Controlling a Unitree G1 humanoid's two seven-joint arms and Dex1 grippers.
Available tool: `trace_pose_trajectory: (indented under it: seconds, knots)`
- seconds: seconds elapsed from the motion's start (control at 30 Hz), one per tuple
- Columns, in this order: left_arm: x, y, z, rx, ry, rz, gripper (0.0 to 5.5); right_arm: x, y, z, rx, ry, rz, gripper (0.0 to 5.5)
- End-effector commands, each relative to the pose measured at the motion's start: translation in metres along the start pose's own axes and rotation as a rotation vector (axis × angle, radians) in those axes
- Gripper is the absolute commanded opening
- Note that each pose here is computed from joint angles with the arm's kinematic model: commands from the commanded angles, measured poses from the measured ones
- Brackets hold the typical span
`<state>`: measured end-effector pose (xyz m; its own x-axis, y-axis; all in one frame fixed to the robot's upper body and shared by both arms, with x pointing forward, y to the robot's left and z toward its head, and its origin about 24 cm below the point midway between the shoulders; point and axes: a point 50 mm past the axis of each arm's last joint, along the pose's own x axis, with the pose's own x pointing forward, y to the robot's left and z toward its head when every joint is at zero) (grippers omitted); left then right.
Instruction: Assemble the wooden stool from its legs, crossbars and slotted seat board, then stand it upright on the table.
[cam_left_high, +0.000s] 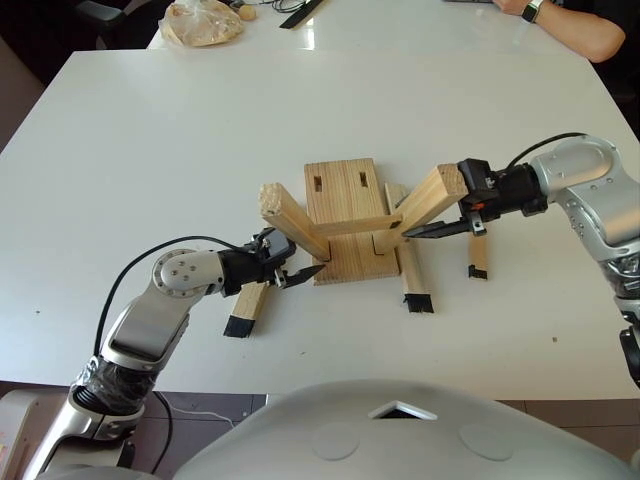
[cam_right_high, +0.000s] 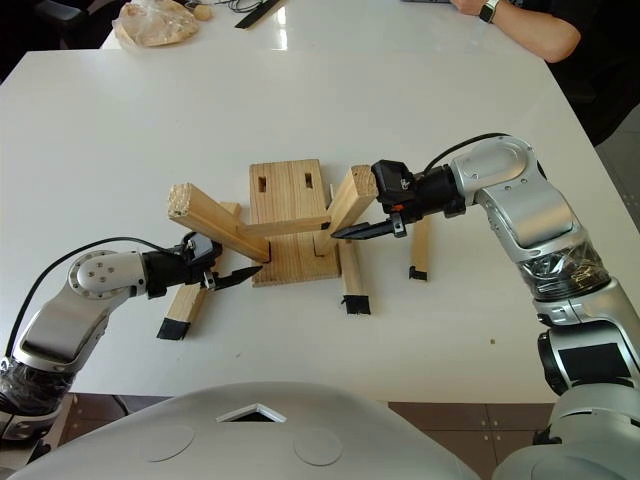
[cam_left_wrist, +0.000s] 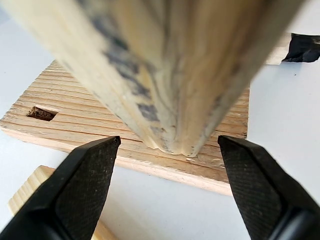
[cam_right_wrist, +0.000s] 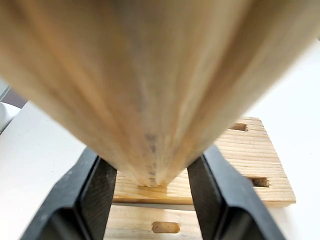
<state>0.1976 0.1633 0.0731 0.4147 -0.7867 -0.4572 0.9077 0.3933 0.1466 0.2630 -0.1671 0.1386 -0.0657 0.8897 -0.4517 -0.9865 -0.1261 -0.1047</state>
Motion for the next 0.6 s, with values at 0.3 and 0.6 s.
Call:
trace_pose_trajectory:
  seconds: [0.3,0.6]
  knots:
    - [-0.035,0.019,-0.014,0.019,0.073,0.088,3.81,0.007,0.020,-0.041,0.215,0.171,-0.032,2.01]
    - [-0.035,0.022,-0.019,0.067,0.109,0.091,5.14,0.006,0.016,-0.029,0.169,0.135,-0.039,2.01]
